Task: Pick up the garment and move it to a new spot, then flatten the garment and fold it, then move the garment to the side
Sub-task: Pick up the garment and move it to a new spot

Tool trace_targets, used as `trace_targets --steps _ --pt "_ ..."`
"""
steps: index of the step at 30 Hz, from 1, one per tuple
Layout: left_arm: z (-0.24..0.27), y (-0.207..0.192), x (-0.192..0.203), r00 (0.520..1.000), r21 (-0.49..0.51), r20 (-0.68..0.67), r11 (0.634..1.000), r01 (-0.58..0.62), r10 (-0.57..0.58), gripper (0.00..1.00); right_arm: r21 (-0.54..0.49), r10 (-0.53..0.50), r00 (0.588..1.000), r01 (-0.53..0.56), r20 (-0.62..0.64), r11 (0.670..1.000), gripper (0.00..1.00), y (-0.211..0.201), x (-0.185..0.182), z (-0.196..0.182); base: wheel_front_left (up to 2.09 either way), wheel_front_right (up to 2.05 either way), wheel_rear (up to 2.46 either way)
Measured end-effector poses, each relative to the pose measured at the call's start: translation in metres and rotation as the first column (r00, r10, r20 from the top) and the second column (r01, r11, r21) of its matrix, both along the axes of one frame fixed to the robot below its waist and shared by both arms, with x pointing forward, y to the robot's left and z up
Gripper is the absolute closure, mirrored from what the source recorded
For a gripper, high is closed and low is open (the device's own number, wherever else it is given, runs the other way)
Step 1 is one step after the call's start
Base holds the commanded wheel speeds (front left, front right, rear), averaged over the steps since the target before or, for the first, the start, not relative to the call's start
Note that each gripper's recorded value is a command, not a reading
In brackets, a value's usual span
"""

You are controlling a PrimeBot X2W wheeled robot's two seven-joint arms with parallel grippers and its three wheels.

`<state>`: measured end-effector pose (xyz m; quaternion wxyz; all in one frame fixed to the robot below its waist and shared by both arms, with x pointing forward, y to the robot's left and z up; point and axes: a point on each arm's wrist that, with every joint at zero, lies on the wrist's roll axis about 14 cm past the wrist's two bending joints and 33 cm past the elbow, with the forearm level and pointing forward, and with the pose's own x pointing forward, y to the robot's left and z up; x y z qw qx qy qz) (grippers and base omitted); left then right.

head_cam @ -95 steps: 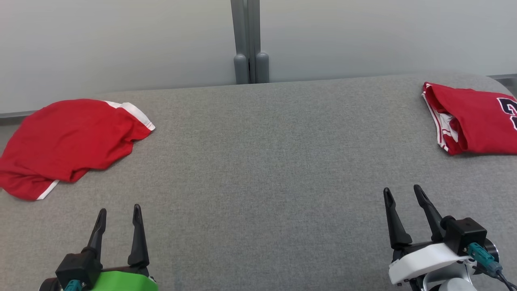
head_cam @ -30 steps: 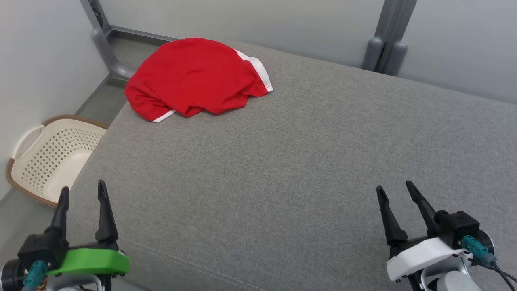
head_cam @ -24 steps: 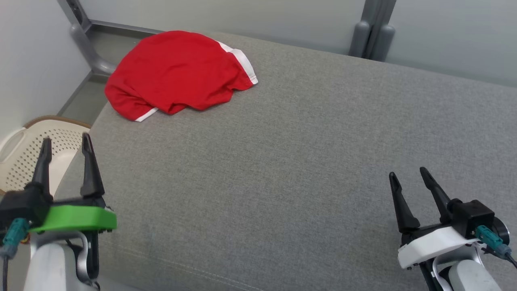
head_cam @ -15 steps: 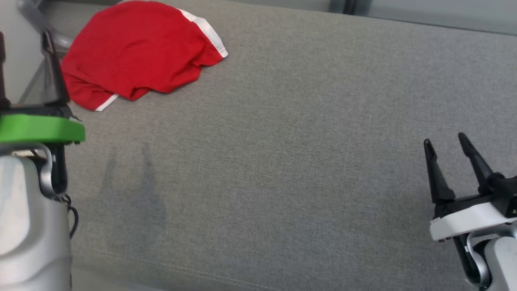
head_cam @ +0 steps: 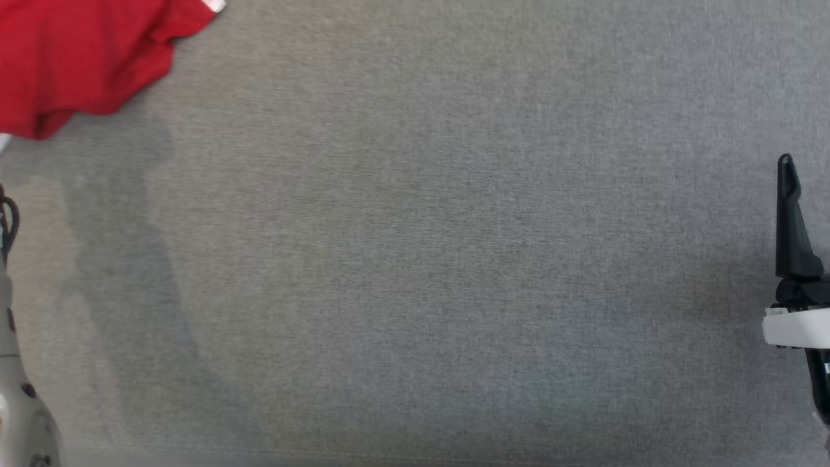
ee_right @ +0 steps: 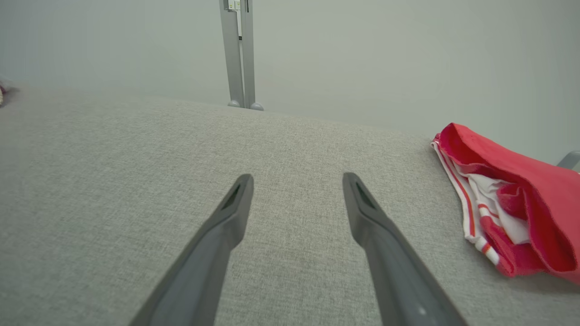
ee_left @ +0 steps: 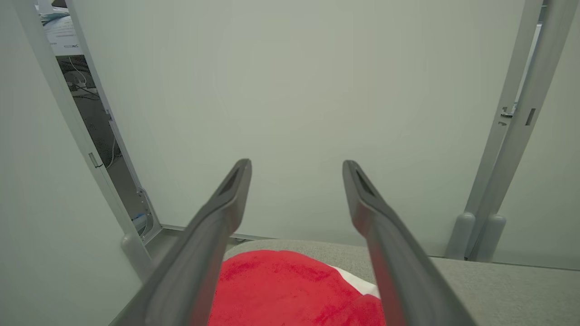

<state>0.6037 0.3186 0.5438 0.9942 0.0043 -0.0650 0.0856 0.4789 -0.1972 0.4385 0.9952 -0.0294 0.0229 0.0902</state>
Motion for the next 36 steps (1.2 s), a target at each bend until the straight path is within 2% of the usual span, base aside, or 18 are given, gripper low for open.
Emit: trace_targets --steps 4,9,16,23,24,25,36 --pt "-0.056 0.002 0.019 0.988 -0.032 -0.157 0.999 -0.008 0.003 0.0 -0.029 -0.036 0.999 0.035 -0.029 0.999 0.0 -0.015 -0.003 -0.01 0.0 0.0 0.0" --pt "-0.116 0.005 0.028 0.944 -0.096 -0.33 0.994 -0.044 0.01 0.0 -0.067 -0.06 0.996 0.056 -0.068 0.996 0.0 -0.029 -0.006 -0.021 0.0 0.0 0.0" --pt "-0.199 -0.001 0.014 0.811 -0.197 -0.585 0.973 -0.12 -0.018 0.0 -0.109 -0.09 0.992 0.079 -0.092 0.991 0.0 -0.044 -0.009 -0.027 0.0 0.0 0.0" --pt "-0.217 -0.002 0.009 0.762 -0.241 -0.647 0.957 -0.162 -0.034 0.0 -0.117 -0.098 0.99 0.086 -0.102 0.989 0.0 -0.046 -0.011 -0.029 0.0 0.0 0.0" --pt "-0.217 -0.002 0.009 0.757 -0.244 -0.653 0.955 -0.166 -0.036 0.72 -0.118 -0.098 0.99 0.086 -0.102 0.989 0.0 -0.047 -0.011 -0.029 0.0 0.0 0.0" --pt "-0.217 -0.002 0.009 0.753 -0.242 -0.657 0.956 -0.164 -0.037 1.0 -0.119 -0.099 0.99 0.086 -0.101 0.989 0.0 -0.047 -0.011 -0.029 0.0 0.0 0.0" --pt "-0.196 -0.01 0.012 0.784 -0.205 -0.619 0.972 -0.112 -0.041 1.0 -0.108 -0.093 0.991 0.083 -0.092 0.991 0.0 -0.043 -0.012 -0.022 0.0 0.0 0.0"
